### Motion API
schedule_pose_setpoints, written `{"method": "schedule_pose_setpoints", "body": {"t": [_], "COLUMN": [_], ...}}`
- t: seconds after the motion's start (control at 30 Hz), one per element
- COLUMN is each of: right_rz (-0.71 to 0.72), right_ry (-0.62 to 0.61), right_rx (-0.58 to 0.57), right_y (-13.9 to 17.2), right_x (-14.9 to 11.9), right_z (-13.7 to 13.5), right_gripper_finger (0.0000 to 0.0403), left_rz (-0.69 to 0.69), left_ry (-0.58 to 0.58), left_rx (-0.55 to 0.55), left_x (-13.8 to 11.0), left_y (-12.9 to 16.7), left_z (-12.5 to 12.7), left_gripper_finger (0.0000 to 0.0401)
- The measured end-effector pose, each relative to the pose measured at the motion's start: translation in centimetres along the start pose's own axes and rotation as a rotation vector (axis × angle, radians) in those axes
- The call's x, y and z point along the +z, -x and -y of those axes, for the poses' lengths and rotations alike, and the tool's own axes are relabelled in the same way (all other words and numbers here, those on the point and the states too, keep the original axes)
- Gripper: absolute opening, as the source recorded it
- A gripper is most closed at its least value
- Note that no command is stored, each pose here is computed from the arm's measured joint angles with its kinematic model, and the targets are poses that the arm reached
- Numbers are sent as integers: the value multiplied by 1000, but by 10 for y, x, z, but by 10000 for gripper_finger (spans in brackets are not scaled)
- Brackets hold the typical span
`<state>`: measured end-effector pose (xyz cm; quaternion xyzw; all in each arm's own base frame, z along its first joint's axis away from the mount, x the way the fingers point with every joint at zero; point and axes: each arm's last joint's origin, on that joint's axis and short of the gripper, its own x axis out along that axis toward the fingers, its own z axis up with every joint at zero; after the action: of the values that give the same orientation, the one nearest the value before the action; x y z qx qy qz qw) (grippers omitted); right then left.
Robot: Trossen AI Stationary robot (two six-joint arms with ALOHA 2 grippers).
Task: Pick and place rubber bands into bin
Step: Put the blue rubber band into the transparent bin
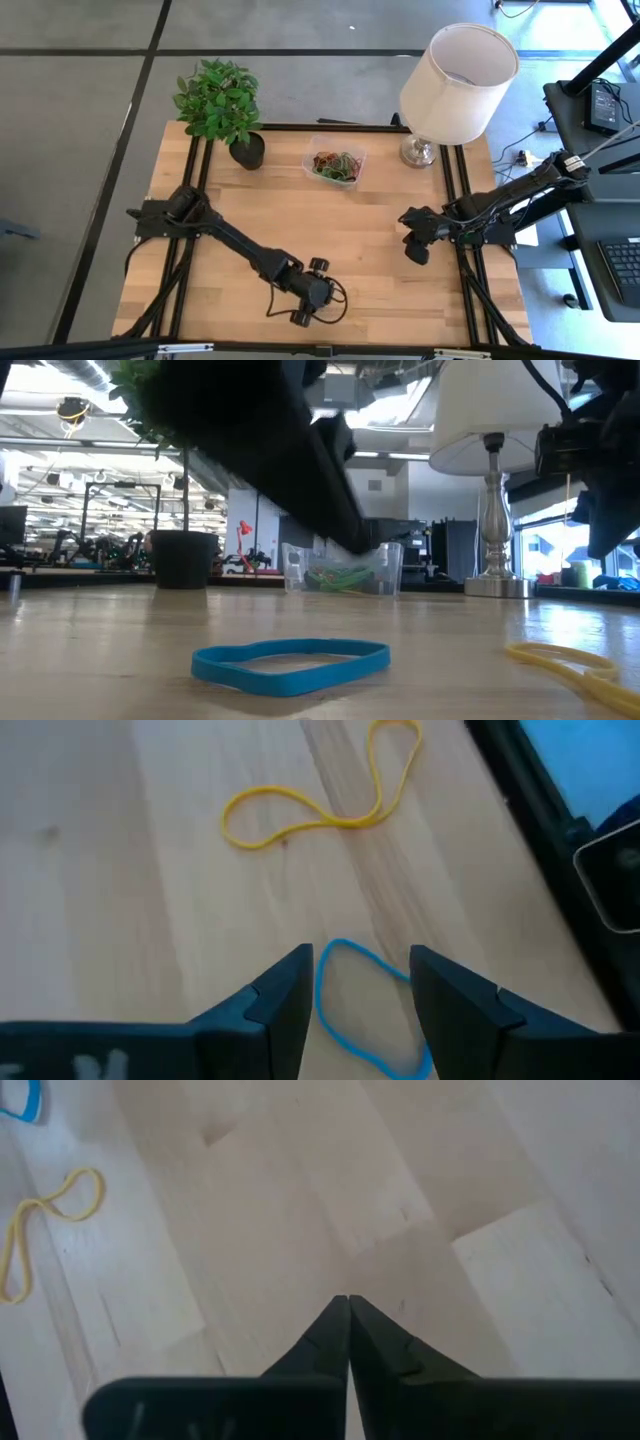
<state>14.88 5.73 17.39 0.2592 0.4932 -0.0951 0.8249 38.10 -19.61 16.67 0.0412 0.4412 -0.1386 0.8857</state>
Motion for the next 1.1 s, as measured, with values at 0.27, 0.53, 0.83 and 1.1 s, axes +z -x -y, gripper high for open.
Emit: {"method": "schedule_pose_setpoints", "body": {"t": [0.27, 0.53, 0.83, 1.1], "right_rz": [1, 10, 20, 32], "right_ry": [-3, -2, -3, -5], "right_rx": [1, -3, -4, 10], "right_y": [0, 0, 0, 0], "right_x": [0, 1, 1, 2], "right_z": [0, 0, 0, -2], "right_gripper_finger": [7, 13, 7, 16], "left_rz": [-50, -113, -164, -301], "left_ry": [-27, -15, -13, -11], "left_rx": [31, -37, -28, 83], "left_x": [-12, -22, -23, -18], "left_y": [-20, -37, -31, 24], "left_z": [-1, -6, -10, -48], "left_gripper_finger": [148, 94, 3, 2]}}
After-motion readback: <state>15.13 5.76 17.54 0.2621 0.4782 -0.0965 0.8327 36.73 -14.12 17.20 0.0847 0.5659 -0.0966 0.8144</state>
